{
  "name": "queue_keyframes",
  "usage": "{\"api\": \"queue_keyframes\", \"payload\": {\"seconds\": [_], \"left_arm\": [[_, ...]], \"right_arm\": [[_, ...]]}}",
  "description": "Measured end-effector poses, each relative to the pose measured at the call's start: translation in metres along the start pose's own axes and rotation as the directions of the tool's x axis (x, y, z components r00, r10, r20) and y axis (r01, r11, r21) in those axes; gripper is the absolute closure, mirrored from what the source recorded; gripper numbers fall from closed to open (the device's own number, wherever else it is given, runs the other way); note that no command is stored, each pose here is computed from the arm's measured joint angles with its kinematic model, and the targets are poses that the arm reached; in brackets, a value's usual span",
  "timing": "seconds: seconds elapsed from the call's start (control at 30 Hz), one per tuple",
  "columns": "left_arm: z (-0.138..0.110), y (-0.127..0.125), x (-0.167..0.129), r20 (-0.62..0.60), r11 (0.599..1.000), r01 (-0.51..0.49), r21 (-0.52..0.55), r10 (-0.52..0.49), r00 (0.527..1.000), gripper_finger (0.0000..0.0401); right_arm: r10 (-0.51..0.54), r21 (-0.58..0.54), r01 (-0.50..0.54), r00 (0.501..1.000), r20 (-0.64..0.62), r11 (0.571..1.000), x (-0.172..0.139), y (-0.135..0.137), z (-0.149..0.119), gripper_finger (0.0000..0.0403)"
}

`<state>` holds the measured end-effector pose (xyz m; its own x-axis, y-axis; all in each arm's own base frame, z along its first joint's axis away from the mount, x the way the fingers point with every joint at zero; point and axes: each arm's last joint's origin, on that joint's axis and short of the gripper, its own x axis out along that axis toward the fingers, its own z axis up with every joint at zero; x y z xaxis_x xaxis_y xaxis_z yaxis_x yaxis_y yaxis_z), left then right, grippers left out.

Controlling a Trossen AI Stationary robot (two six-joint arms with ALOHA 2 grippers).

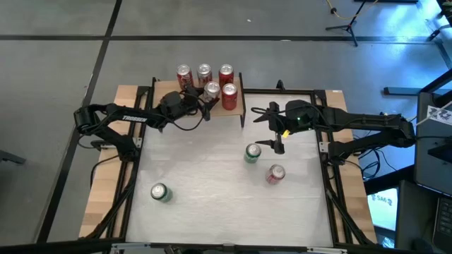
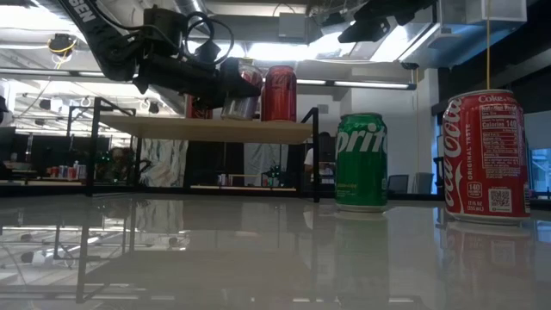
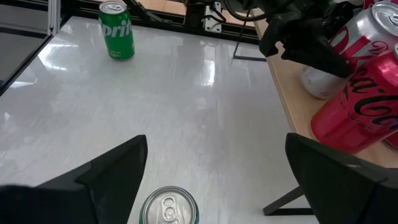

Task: Place canned beverage on shelf
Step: Put the silver soda can on the shelf aligned with the other silver soda can

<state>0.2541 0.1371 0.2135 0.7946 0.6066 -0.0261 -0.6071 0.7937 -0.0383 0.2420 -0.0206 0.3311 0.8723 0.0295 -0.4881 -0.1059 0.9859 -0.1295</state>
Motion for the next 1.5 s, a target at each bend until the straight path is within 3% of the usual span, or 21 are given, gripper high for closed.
{"api": "queue_keyframes", "payload": {"seconds": [0.23,0.93,1.27,1.5], "left_arm": [[-0.0002,0.0,0.0,-0.002,1.0,0.0,0.0,0.0,1.0,0.0065],[-0.0003,0.0,0.0,-0.003,1.0,0.0,-0.001,0.0,1.0,0.0058],[-0.0003,0.0,0.0,-0.003,1.0,0.0,-0.006,0.0,1.0,0.0007],[0.0026,-0.0002,-0.0013,0.01,1.0,0.008,-0.009,-0.008,1.0,0.0004]], "right_arm": [[0.001,0.0,-0.001,1.0,-0.006,1.0,0.0,0.0002,-0.0005,0.0026],[0.001,0.001,-0.001,1.0,-0.006,1.0,0.0,0.0001,-0.0005,0.0026],[0.001,0.001,-0.001,1.0,-0.006,1.0,0.0,0.0002,-0.0005,0.0026],[0.001,0.0,-0.001,1.0,-0.003,1.0,-0.001,0.0002,-0.0003,0.0026]]}}
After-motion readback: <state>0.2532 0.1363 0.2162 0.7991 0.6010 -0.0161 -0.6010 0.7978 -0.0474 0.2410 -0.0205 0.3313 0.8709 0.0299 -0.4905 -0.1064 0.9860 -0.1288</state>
